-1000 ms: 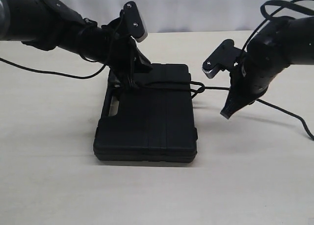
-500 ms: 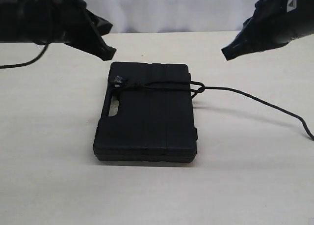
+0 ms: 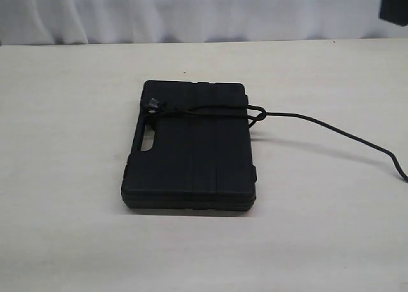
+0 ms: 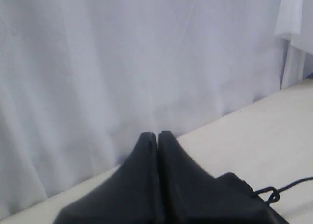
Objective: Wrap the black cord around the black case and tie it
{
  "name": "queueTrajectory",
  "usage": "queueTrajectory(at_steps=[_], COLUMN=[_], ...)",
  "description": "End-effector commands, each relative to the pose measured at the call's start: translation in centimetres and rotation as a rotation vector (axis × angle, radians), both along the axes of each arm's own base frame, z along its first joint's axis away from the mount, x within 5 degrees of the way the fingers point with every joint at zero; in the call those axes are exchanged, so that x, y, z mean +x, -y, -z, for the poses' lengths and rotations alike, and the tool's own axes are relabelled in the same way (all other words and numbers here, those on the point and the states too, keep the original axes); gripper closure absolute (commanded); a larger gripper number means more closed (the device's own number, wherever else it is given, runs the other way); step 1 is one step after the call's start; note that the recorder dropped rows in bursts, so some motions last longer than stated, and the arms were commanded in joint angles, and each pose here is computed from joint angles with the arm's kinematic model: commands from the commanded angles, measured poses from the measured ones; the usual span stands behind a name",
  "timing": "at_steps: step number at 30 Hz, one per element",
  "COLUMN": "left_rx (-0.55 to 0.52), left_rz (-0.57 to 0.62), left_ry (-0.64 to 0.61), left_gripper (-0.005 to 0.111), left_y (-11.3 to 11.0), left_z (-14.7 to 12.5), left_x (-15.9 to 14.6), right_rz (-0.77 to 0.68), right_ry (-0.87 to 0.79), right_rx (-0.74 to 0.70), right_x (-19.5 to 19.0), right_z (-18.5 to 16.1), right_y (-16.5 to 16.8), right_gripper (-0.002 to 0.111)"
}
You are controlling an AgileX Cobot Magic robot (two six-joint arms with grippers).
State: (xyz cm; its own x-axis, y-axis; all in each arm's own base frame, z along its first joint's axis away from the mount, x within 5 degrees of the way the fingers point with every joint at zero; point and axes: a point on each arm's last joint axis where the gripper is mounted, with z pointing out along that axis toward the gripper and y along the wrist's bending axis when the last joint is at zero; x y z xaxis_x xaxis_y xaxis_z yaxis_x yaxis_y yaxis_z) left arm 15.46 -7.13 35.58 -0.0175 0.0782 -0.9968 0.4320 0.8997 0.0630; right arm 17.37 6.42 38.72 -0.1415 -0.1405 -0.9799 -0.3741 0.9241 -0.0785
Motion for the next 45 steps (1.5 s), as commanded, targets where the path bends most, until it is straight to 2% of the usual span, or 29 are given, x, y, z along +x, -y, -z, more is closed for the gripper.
queueTrajectory(at_steps=[1,7,13,25,36,39,40,43,45], left_rx=[-0.081,-0.163,-0.203,-0.211,-0.211,-0.144,-0.037,0.182,0.264], left_rz=[-0.018,-0.010,0.009,0.008,0.008,-0.004,-0.020,-0.049,0.004], left_ry=[0.104,0.245,0.324,0.348,0.348,0.377,0.423,0.512,0.514], left_gripper=[0.107,0.107,0.107,0.107,0.107,0.107,0.107,0.107,0.107], left_y=[-1.8,-3.6,-4.4,-4.6,-4.6,-4.6,-4.6,-4.6,-4.1], left_z=[-1.1,-2.2,-2.8,-3.1,-3.1,-3.0,-3.0,-2.9,-2.5], left_x=[-3.5,-7.8,-9.9,-10.5,-10.5,-10.5,-10.5,-10.5,-10.6], right_rz=[0.007,0.008,0.007,-0.005,-0.005,-0.005,-0.005,-0.005,-0.005], right_ry=[0.134,0.245,0.322,0.400,0.416,0.416,0.416,0.416,0.416], right_rx=[0.054,0.104,0.133,0.157,0.163,0.163,0.163,0.163,0.163], right_x=[-3.0,-7.1,-10.0,-14.6,-15.0,-15.0,-15.0,-15.0,-15.0], right_z=[-0.9,-1.4,-1.1,-1.1,-1.2,-1.2,-1.2,-1.2,-1.2], right_y=[1.1,2.6,3.6,5.1,5.3,5.3,5.3,5.3,5.3], right_gripper=[0.104,0.104,0.104,0.104,0.104,0.104,0.104,0.104,0.104])
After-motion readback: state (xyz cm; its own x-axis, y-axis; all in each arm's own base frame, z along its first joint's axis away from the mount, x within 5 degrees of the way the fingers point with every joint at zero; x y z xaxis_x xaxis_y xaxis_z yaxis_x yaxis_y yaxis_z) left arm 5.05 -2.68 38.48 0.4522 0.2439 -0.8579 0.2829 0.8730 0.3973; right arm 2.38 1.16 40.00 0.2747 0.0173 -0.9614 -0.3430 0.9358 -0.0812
